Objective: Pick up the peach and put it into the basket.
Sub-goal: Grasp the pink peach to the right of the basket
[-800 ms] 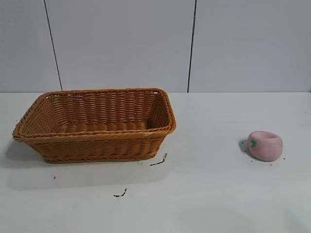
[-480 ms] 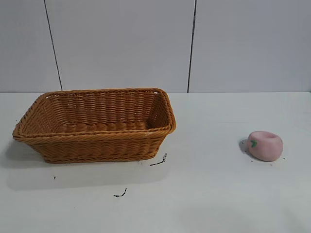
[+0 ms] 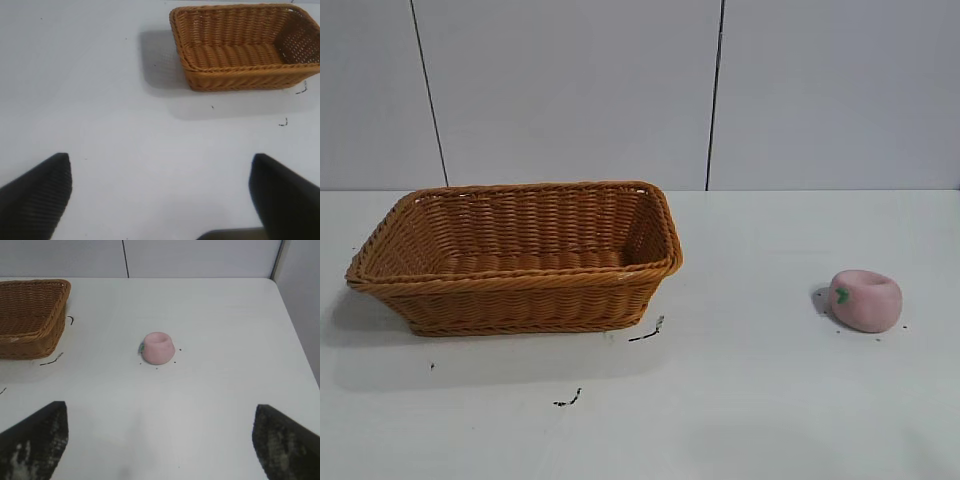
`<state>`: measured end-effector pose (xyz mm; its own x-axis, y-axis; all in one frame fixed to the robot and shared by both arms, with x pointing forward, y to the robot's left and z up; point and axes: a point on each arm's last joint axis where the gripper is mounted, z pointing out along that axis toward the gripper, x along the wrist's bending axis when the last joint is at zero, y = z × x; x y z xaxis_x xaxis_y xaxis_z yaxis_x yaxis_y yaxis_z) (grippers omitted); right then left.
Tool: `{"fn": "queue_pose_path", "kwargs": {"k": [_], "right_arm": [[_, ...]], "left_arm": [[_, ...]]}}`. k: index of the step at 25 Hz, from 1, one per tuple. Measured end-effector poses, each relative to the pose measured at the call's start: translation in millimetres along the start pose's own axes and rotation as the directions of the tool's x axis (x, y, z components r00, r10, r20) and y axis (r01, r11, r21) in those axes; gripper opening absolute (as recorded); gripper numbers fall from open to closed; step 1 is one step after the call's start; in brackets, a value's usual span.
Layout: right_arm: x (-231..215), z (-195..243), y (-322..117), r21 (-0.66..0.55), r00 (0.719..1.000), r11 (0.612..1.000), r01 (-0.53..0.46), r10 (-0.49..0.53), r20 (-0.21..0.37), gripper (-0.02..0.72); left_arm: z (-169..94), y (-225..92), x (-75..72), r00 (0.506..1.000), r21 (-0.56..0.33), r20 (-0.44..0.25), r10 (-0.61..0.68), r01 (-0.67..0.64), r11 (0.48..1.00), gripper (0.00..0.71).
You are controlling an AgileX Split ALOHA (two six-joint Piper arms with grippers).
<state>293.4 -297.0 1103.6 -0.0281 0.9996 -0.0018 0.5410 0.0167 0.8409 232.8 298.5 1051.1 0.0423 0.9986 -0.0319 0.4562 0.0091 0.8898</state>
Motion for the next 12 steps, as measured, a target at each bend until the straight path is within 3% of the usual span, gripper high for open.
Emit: {"fn": "queue_pose_path", "kwargs": {"k": [6, 12], "right_arm": [[-0.7, 68.5, 60.9, 0.238, 1.0, 0.971, -0.001, 0.002, -0.001, 0.695], [-1.5, 176.3, 92.9, 0.489, 1.0, 0.872, -0.001, 0.003, -0.002, 0.695]], "left_arm": [[0.0, 0.0, 0.0, 1.0, 0.0, 0.0, 0.0, 0.0, 1.0, 0.693], [0.0, 0.0, 0.0, 1.0, 0.0, 0.0, 0.0, 0.0, 1.0, 0.693]]}}
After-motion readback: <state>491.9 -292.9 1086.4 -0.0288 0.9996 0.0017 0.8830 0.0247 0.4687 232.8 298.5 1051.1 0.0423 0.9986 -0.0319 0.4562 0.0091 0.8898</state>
